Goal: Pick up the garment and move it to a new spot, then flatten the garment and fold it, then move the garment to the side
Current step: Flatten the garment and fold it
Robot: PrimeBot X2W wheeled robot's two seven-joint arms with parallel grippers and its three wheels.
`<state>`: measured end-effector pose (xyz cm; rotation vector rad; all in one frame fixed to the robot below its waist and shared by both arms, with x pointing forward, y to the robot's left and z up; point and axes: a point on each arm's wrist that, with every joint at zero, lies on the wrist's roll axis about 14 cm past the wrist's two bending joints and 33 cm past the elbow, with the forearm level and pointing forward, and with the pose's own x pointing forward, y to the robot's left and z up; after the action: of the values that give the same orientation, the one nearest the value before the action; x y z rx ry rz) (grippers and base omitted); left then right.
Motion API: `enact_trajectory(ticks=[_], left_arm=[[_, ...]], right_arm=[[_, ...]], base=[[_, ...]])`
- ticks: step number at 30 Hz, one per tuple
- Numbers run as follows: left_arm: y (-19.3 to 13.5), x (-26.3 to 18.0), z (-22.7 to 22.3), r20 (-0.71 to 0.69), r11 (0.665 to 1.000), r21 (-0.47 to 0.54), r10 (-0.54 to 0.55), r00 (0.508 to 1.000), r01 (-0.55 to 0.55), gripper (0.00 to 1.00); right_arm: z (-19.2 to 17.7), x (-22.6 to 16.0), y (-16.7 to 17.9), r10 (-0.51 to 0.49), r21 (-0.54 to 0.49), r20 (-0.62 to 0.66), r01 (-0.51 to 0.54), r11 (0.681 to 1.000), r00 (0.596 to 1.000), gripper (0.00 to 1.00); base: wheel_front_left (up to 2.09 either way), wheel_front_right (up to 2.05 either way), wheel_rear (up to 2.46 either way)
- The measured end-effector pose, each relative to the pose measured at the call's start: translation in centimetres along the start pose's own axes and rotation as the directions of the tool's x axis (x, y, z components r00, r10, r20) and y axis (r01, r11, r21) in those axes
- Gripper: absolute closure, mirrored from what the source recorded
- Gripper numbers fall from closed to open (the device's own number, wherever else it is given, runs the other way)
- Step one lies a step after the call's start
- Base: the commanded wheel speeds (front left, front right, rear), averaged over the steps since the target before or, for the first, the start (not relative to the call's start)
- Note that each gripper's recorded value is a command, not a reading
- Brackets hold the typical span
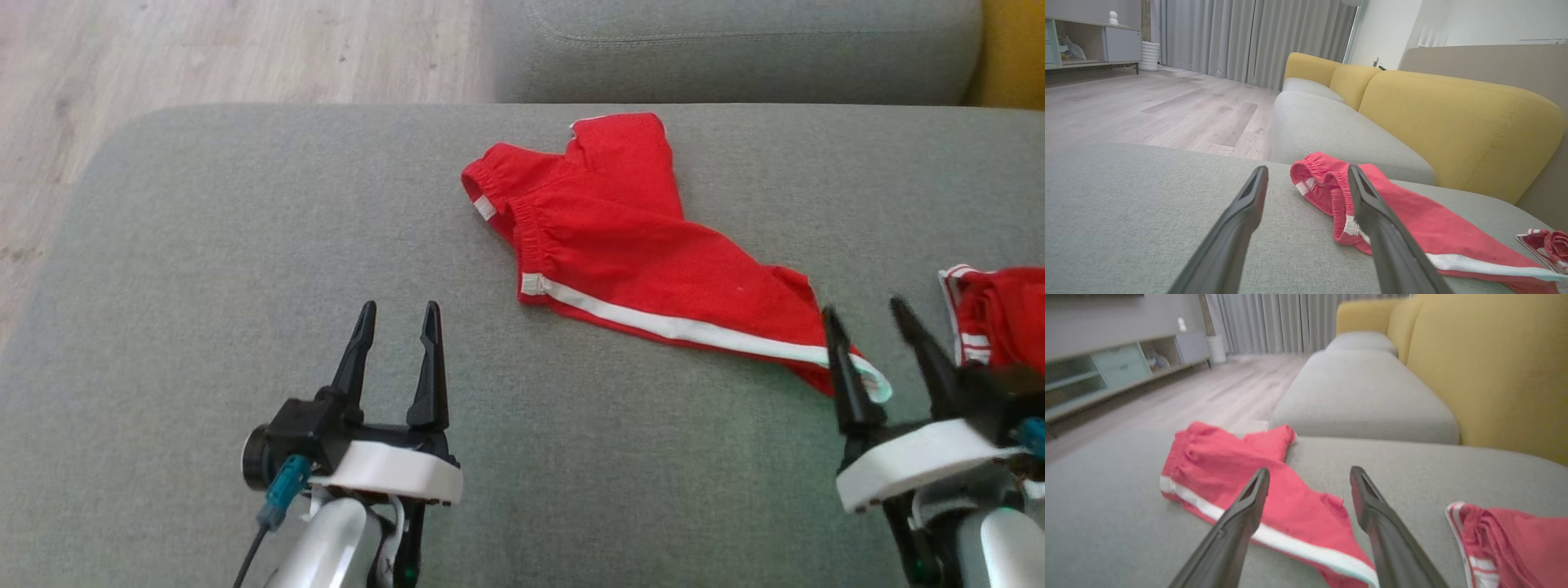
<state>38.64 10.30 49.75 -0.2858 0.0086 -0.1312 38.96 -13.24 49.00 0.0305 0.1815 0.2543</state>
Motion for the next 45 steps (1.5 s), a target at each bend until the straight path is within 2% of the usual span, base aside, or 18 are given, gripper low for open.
enact_trajectory(ticks=[5, 8, 12, 15, 19, 23, 29, 33, 45], left_arm=[[-0.5, 0.4, 0.2, 0.006, 1.000, -0.004, -0.016, 1.000, 0.016, 0.00], [-0.8, 0.7, 0.1, 0.007, 0.999, -0.012, -0.030, 1.000, 0.030, 0.00], [-1.2, 1.0, -0.7, -0.017, 0.999, -0.018, -0.049, 0.999, 0.049, 0.00], [-1.4, 1.3, -1.1, -0.029, 0.998, -0.023, -0.060, 0.998, 0.060, 0.00], [-1.9, 1.9, -1.6, -0.039, 0.996, -0.022, -0.088, 0.995, 0.087, 0.00], [-3.0, 3.1, -2.2, -0.059, 0.988, 0.021, -0.152, 0.987, 0.154, 0.00], [-4.9, 4.8, -5.5, -0.198, 0.957, 0.083, -0.258, 0.946, 0.279, 0.00], [-5.0, 6.1, -7.2, -0.274, 0.942, 0.125, -0.270, 0.923, 0.313, 0.00], [-4.1, 7.5, -11.1, -0.418, 0.931, 0.141, -0.253, 0.872, 0.338, 0.00]], right_arm=[[3.9, 0.0, -1.5, -0.078, 0.052, 0.211, 0.069, 0.996, 0.974, 0.00], [4.3, -0.1, -2.2, -0.107, 0.086, 0.288, 0.086, 0.993, 0.951, 0.00], [0.8, -0.2, -3.2, -0.159, 0.173, 0.236, 0.119, 0.978, 0.959, 0.00], [-0.5, 0.0, -2.4, -0.140, 0.179, 0.205, 0.104, 0.978, 0.969, 0.00], [-0.2, 0.5, -2.5, -0.140, 0.180, 0.212, 0.103, 0.978, 0.967, 0.00], [0.2, 0.5, -3.2, -0.157, 0.179, 0.225, 0.118, 0.977, 0.962, 0.00], [-0.5, 0.3, -4.0, -0.182, 0.184, 0.207, 0.145, 0.972, 0.961, 0.00], [-1.2, 0.2, -4.5, -0.198, 0.185, 0.191, 0.163, 0.969, 0.961, 0.00], [-2.1, 0.1, -5.6, -0.232, 0.192, 0.164, 0.199, 0.961, 0.959, 0.00]], base=[[0.00, 0.00, 0.00], [0.00, 0.00, 0.00], [0.00, 0.00, 0.00], [0.00, 0.00, 0.00], [0.00, 0.00, 0.00], [0.00, 0.00, 0.00], [0.00, 0.00, 0.00], [0.00, 0.00, 0.00], [0.00, 0.00, 0.00]])
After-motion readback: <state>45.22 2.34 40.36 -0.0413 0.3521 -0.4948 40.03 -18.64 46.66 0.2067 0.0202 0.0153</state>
